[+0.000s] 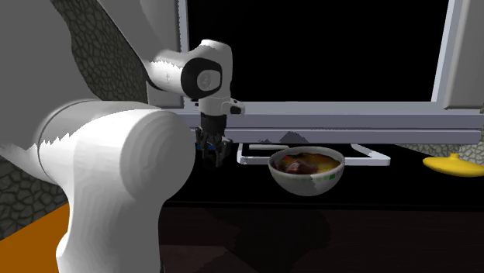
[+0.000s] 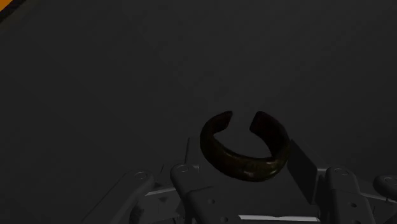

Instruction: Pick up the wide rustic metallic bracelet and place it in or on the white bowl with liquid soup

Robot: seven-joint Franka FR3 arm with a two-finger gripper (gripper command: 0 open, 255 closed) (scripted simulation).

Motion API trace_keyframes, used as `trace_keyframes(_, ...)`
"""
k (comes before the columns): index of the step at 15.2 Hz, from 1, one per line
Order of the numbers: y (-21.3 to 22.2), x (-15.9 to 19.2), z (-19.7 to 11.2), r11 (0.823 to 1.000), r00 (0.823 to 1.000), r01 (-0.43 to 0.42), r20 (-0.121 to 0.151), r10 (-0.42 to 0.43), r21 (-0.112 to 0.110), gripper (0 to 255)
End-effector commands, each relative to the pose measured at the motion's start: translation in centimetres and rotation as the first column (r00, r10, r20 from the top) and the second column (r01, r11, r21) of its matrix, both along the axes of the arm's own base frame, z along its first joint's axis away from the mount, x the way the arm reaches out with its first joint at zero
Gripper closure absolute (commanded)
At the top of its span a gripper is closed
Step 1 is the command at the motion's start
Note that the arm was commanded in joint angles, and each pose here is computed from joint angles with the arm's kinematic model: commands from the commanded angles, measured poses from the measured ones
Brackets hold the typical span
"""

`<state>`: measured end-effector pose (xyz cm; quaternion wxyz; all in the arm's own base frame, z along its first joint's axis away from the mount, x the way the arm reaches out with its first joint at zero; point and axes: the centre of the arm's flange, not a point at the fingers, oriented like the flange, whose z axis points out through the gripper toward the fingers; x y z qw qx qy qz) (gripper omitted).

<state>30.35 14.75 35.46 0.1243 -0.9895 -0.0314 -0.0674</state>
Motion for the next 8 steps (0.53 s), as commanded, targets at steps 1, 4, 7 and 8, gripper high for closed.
trace_keyframes(1, -0.1, -0.1, 1.0, 1.000, 1.000, 0.000, -0.001, 0.000, -0.001, 255)
trace_keyframes(4, -0.1, -0.1, 2.6, 1.000, 1.000, 0.000, -0.001, 0.000, -0.001, 255)
trace_keyframes(7, -0.1, -0.1, 4.2, 1.000, 1.000, 0.000, -0.001, 0.000, -0.001, 255)
trace_keyframes(8, -0.1, -0.1, 4.7, 1.000, 1.000, 0.000, -0.001, 0.000, -0.001, 255)
